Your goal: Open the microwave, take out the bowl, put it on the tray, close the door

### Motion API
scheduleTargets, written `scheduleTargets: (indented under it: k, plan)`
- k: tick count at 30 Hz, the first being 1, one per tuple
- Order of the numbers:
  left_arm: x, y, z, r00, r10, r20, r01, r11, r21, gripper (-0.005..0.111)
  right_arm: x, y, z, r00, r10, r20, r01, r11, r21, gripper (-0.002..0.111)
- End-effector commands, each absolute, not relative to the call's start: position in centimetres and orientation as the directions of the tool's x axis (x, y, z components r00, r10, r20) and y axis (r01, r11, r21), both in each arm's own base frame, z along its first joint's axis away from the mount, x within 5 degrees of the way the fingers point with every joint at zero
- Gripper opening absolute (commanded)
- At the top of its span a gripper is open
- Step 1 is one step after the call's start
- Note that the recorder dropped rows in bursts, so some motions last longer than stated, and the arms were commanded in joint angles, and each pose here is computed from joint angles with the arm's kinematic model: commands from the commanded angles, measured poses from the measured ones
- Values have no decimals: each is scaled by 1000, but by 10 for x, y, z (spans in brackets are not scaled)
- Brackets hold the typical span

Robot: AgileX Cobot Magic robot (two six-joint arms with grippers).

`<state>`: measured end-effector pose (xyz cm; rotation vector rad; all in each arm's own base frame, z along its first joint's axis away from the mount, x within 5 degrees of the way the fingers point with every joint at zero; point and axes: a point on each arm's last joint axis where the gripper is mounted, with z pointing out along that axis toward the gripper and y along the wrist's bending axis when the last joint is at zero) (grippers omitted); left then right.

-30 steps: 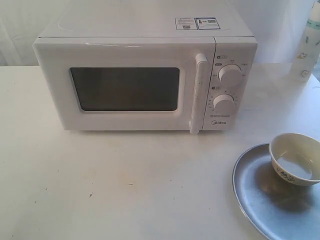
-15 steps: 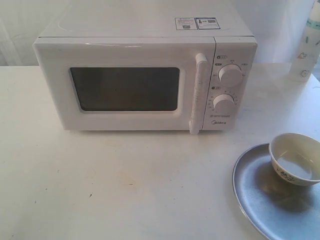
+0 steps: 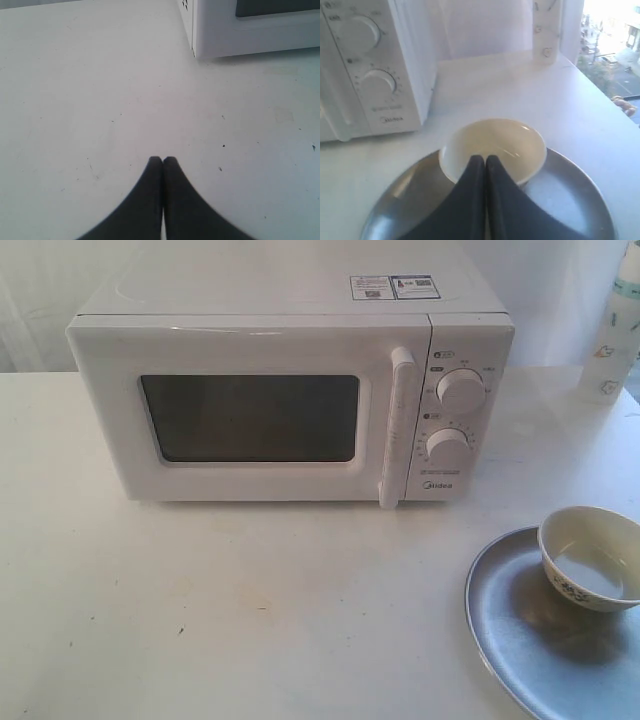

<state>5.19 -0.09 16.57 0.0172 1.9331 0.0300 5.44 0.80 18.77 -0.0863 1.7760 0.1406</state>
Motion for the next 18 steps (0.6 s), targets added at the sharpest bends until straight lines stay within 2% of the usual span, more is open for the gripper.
scheduleTargets:
  k: [1, 18]
  plan:
    - [52, -2, 167, -351, 18, -936, 3, 1000, 18, 0, 54, 5, 185, -222, -64, -973, -108, 993, -41, 0]
    - [52, -2, 167, -351, 18, -936, 3, 1000, 18, 0, 54, 4, 184, -219, -116, -969, -114, 989, -92, 0]
